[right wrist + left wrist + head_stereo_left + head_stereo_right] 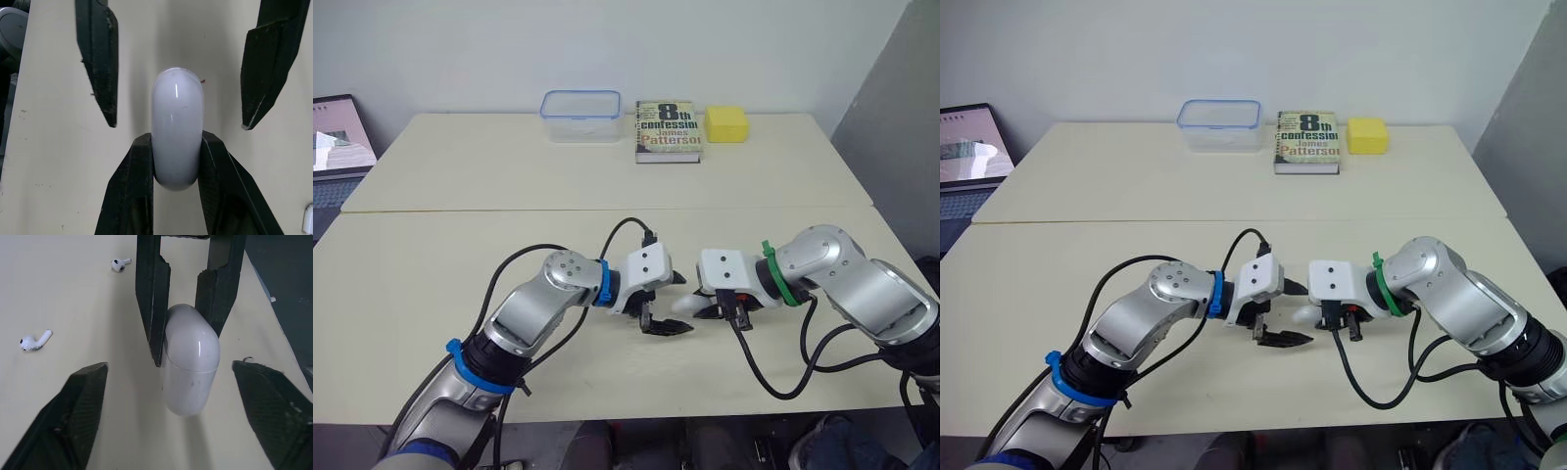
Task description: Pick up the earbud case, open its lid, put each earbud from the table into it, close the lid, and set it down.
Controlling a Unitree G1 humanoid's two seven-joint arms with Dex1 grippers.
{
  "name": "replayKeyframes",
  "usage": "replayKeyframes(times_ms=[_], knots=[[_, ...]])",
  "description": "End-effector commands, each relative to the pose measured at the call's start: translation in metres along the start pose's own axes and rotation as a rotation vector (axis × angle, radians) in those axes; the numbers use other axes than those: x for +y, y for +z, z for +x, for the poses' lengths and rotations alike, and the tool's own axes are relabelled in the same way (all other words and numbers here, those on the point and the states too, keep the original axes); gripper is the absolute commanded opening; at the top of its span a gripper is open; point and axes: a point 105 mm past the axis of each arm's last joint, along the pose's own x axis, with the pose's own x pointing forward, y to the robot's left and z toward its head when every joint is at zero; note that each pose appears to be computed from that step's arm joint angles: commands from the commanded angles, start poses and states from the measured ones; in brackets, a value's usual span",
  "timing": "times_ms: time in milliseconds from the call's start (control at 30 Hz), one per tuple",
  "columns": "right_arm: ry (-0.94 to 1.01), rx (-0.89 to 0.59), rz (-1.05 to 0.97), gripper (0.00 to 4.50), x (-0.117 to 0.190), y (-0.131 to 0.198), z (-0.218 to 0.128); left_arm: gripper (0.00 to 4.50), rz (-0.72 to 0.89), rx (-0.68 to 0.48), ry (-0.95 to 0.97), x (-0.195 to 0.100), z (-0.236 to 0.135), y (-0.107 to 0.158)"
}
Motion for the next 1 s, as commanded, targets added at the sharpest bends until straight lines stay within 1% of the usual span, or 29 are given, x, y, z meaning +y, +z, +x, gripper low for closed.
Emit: replayKeyframes(times_ms=[33,167,233,267,533,600,633,667,800,867,967,1000], knots=[[-0.018,-0.015,-0.039,0.8,-0.002,0.007,-0.004,2.95,0.043,-0.023,-0.01,0.0,0.001,0.009],[-0.017,-0.016,-0.039,0.8,-0.002,0.006,-0.004,1.6,0.04,-0.025,-0.014,-0.002,0.002,0.009],[-0.016,-0.016,-0.039,0.8,-0.002,0.006,-0.004,1.04,0.039,-0.025,-0.013,-0.002,0.002,0.009],[-0.015,-0.016,-0.039,0.8,-0.002,0.006,-0.004,0.98,0.039,-0.025,-0.013,-0.002,0.002,0.009],[0.005,-0.022,-0.043,0.8,0.0,0.006,-0.003,0.98,0.032,-0.023,-0.017,-0.005,0.001,0.006],[0.016,-0.021,-0.047,1.53,0.002,0.006,-0.004,0.98,0.03,-0.02,-0.016,-0.005,0.001,0.004],[0.029,-0.017,-0.051,1.85,0.004,0.004,-0.005,0.91,0.028,-0.019,-0.016,-0.006,0.0,0.003],[0.018,-0.019,-0.045,2.17,0.003,0.004,-0.007,0.75,0.026,-0.018,-0.017,-0.006,0.0,0.002],[0.0,-0.006,-0.035,3.64,-0.001,-0.001,-0.013,0.75,0.008,-0.024,-0.017,-0.008,-0.002,-0.001],[-0.02,0.017,-0.039,4.35,-0.004,-0.007,-0.02,0.75,-0.026,-0.039,-0.006,-0.007,-0.004,-0.003],[-0.065,0.044,-0.059,4.38,-0.012,-0.016,-0.035,0.75,-0.078,-0.09,0.027,-0.004,-0.009,-0.006],[-0.086,0.044,-0.094,4.38,-0.014,-0.017,-0.041,0.75,-0.103,-0.133,0.047,-0.003,-0.011,-0.006]])
